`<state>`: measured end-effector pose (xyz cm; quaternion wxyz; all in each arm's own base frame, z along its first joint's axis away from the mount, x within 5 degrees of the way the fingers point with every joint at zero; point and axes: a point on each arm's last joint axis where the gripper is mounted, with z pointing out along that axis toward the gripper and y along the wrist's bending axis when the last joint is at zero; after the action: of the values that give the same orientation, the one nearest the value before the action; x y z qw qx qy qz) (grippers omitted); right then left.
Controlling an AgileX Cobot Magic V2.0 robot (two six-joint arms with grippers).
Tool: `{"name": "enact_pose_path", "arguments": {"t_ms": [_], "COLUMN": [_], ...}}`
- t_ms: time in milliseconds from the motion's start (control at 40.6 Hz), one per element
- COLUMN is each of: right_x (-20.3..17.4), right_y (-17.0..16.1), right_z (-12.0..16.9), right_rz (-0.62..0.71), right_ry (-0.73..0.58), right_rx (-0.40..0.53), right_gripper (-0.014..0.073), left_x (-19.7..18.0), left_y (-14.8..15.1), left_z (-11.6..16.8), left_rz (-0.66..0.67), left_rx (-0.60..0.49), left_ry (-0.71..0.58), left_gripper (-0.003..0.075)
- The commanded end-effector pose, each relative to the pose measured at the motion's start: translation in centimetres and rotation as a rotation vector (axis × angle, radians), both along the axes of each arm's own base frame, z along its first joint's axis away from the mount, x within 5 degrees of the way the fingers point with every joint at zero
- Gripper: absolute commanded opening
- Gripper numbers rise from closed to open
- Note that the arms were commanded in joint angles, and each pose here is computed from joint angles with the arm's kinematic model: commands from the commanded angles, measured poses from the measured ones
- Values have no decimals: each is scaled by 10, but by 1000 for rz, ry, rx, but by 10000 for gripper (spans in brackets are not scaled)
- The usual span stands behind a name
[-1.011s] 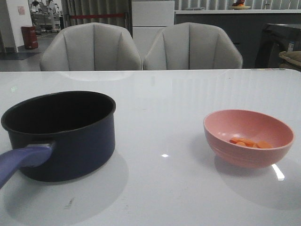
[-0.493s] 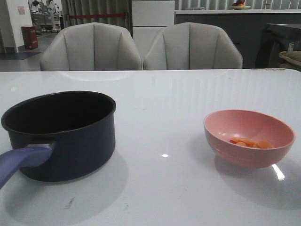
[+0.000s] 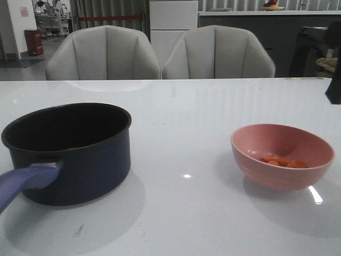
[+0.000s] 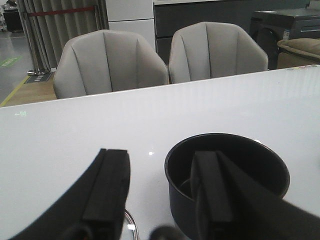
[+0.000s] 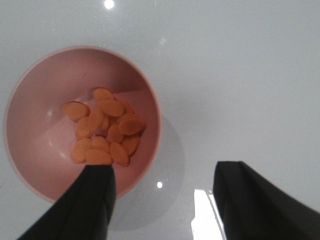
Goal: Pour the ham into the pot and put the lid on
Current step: 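Move the right gripper to the pink bowl rim and grasp it, then lift the pink bowl over the saucepan and tip the pieces in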
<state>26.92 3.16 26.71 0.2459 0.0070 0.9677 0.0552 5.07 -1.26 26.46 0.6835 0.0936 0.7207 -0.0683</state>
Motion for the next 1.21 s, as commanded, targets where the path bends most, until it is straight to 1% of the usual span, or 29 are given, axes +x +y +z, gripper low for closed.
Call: {"name": "enact_pose_path", "arguments": {"t_ms": [0,74,222,296,345,468,567,641,666,715,764,887,986,1109,1183], "right_x": [18,31,48,54,57,63,65,67,69,70,71,72,64,50,42], "right_y": [1,3,4,5,5,7,8,7,8,8,9,15,29,61,82], "right_z": [4,-10,-34,-46,-53,-69,-72,-70,-68,-63,-57,-30,-1,37,53], "right_rz": [17,36,34,32,27,10,6,3,2,1,0,6,80,216,283], "right_ry": [-22,25,86,112,129,153,151,125,110,112,107,47,-90,-313,-425], "right_rx": [6,-2,-7,-5,0,23,27,28,29,37,48,83,73,67,81], "right_gripper": [528,528,528,509,470,335,221,140,125,142,141,141,141,141,141], "left_x": [0,0,0,0,0,0,0,0,0,0,0,0,0,0,0], "left_y": [0,0,0,0,0,0,0,0,0,0,0,0,0,0,0], "left_z": [16,16,16,16,16,16,16,16,16,16,16,16,16,16,16], "left_rz": [-2,-2,-2,-2,-2,-2,-2,-2,-2,-2,-2,-2,-2,-2,-2], "left_rx": [-26,-26,-26,-26,-26,-26,-26,-26,-26,-26,-26,-26,-26,-26,-26], "left_ry": [-97,-97,-97,-97,-97,-97,-96,-96,-96,-96,-96,-96,-96,-96,-96], "left_gripper": [343,343,343,343,343,343,343,343,343,343,343,343,343,343,343]}}
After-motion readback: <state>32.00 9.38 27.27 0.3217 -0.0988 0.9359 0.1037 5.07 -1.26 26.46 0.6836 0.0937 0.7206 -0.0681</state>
